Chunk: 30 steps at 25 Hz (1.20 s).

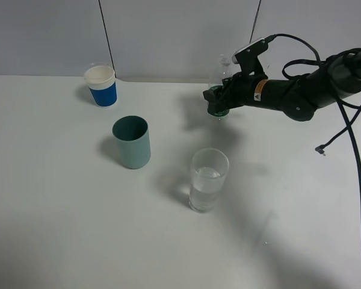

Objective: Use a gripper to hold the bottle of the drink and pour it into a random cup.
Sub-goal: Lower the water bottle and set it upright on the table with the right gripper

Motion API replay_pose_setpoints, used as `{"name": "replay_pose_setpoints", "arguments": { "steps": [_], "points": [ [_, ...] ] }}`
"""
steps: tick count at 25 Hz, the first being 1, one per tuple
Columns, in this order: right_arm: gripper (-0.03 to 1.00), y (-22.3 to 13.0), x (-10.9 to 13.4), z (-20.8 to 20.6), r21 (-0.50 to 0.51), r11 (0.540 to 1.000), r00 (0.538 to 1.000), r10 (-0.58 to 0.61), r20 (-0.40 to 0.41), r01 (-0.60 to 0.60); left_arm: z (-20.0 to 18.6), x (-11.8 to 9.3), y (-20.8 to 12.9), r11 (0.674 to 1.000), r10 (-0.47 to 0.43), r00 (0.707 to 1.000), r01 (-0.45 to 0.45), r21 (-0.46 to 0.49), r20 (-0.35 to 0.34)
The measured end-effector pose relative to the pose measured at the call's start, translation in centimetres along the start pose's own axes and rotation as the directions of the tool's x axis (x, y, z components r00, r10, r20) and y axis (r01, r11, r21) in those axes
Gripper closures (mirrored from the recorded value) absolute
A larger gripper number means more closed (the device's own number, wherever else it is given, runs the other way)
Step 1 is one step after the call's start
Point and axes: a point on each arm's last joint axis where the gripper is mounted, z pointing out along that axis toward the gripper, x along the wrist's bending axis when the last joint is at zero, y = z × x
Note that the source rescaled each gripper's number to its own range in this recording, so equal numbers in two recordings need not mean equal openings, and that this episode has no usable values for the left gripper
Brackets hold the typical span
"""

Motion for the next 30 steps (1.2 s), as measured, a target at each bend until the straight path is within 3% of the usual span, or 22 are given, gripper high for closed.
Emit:
{"name": "replay_pose_setpoints", "arguments": {
  "steps": [2, 3, 6, 19, 30],
  "points": [
    [0.26, -0.1, 0.0, 0.1, 0.004, 1.0, 1.0, 0.001, -0.001, -0.001, 0.0, 0.0, 0.0, 1.0, 0.0, 1.0, 0.0, 0.0, 0.0],
    [0.15, -0.1, 0.0, 0.1, 0.003, 1.0, 1.0, 0.001, -0.001, -0.001, 0.0, 0.0, 0.0, 1.0, 0.0, 1.0, 0.0, 0.0, 0.0],
    [0.01, -0.3, 0.1, 0.1, 0.004, 1.0, 1.0, 0.003, -0.003, -0.003, 0.0, 0.0, 0.0, 1.0, 0.0, 1.0, 0.0, 0.0, 0.0],
    [-0.03, 0.2, 0.0, -0.1, 0.001, 0.999, 0.999, 0.033, 0.002, -0.033, 0.0, 0.0, 0.0, 1.0, 0.0, 1.0, 0.0, 0.0, 0.0],
    [-0.03, 4.6, -0.4, -2.5, -0.03, 0.999, 0.999, 0.024, 0.03, -0.023, 0.0, 0.0, 0.0, 1.0, 0.0, 1.0, 0.0, 0.0, 0.0]
  ]
}}
